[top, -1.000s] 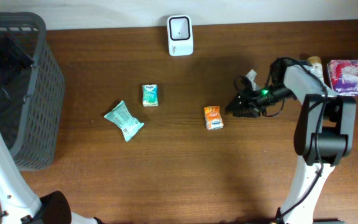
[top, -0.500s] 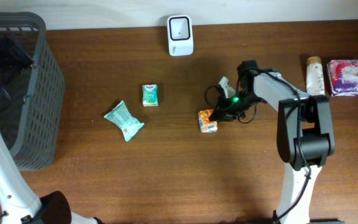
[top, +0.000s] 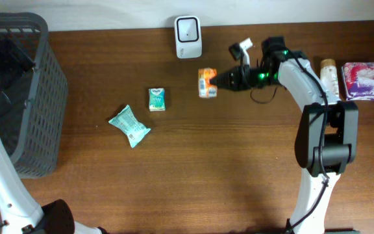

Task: Scan the item barcode
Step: 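Lift the orange tissue pack and hold it at the scanner, then carry the orange tissue pack to the right edge and release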

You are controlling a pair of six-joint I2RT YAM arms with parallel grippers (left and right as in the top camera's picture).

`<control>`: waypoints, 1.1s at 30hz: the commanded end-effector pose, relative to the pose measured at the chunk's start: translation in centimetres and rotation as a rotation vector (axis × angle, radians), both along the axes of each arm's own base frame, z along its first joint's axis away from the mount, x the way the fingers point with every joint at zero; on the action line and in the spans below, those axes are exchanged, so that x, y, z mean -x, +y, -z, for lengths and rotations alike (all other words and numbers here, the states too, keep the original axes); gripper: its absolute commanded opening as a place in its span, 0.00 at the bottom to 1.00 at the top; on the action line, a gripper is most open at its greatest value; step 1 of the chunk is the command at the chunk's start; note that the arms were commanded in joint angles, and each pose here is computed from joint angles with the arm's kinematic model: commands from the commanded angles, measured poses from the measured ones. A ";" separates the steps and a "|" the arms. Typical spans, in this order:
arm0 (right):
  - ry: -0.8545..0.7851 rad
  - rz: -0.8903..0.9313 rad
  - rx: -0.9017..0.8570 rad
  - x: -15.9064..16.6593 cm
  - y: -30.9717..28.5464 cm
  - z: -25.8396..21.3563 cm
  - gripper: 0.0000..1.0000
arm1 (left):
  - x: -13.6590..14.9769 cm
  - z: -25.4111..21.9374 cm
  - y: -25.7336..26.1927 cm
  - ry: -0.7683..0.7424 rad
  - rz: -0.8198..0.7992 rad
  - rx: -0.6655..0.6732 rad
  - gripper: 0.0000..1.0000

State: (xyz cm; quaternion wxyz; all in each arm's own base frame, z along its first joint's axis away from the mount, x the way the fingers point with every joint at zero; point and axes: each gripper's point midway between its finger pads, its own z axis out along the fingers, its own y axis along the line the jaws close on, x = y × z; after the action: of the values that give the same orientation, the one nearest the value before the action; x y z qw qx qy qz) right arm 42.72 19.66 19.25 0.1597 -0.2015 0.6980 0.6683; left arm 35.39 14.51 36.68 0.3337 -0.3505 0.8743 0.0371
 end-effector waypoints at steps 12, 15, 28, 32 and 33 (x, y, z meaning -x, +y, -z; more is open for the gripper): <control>0.181 0.208 0.604 -3.0 1.1 6.7 0.04 | 0.1 -0.3 0.3 0.000 0.002 -0.020 0.99; 0.160 0.413 1.033 -4.3 -2.3 11.2 0.04 | 0.1 -0.3 0.3 0.000 0.002 -0.020 0.99; -1.119 0.664 1.402 -19.1 2.3 3.5 0.04 | 0.1 -0.3 0.3 0.000 0.002 -0.020 0.99; -1.209 0.709 1.239 -20.7 5.1 3.9 0.04 | 0.1 -0.3 0.3 0.000 0.002 -0.020 0.99; -1.239 0.730 1.192 -21.2 5.8 3.8 0.04 | 0.1 -0.3 0.3 0.000 0.002 -0.020 0.99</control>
State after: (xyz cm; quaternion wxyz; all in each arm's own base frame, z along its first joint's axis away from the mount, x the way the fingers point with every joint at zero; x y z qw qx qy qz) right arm 63.29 23.78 15.59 0.5477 -0.3201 0.7591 -0.1461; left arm 35.41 14.53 36.70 0.3343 -0.3505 0.8741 0.0373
